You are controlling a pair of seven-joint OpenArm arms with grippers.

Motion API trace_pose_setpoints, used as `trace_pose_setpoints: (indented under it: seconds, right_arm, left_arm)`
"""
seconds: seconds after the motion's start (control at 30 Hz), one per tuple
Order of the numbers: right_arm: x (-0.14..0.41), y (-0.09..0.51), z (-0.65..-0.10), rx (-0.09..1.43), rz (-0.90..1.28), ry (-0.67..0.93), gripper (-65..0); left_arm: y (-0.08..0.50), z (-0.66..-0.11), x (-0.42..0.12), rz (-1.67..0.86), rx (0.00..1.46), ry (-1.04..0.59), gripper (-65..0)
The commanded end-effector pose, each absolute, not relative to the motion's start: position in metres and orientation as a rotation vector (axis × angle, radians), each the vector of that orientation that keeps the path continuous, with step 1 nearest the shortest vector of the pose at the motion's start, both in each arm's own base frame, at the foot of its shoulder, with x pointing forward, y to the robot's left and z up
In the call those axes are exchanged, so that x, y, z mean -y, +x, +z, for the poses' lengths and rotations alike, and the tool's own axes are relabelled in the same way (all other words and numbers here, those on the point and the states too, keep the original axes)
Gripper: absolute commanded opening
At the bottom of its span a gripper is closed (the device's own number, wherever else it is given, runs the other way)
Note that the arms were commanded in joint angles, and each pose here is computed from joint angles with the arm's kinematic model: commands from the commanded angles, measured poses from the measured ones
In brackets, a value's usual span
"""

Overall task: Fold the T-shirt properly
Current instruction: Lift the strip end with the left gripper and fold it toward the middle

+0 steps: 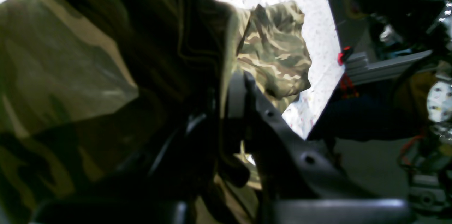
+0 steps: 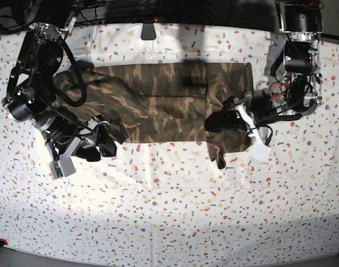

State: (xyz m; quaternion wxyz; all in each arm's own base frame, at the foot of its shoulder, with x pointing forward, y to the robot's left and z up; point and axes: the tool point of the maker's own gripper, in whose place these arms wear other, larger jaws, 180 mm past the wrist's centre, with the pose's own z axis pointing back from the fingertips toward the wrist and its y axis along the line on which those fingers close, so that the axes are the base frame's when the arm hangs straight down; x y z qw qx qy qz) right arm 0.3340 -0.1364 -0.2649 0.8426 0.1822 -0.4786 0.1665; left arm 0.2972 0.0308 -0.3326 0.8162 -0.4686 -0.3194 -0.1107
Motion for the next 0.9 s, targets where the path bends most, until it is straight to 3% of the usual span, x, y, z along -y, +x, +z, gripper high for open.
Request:
trace_pose_setpoints:
  seconds: [0.0,0.43,0.47,0.57,0.63,0.87]
  right_arm:
    - [0.134,0.340,-0.247,1.071,0.371,0.393,-37.4]
    - [0.134,0.340,-0.247,1.072,0.371,0.392,-37.4]
    - [0.134,0.340,-0.247,1.073,0.371,0.392,-37.4]
    - [0.134,0.340,-0.247,1.073,0.371,0.392,-37.4]
    - [0.134,0.340,-0.247,1.073,0.371,0.392,-37.4]
    - [0.134,0.343,-0.242,1.100,0.367,0.397,-37.4]
  left_arm:
    - [0.306,-0.316,-0.028,-0.245,0.743,-1.025,-65.0]
    - [0.291,-0.328,-0.012,-0.187,0.719,-1.065,-65.0]
    - [0.291,-0.328,-0.012,-0.185,0.721,-1.067,-63.0]
    - [0.292,-0.320,-0.010,-0.167,0.737,-1.112,-44.8]
    - [0.292,-0.309,-0.007,-0.146,0.754,-1.174,-38.0]
    - [0.292,-0.306,0.001,-0.140,0.757,-1.197,-37.2]
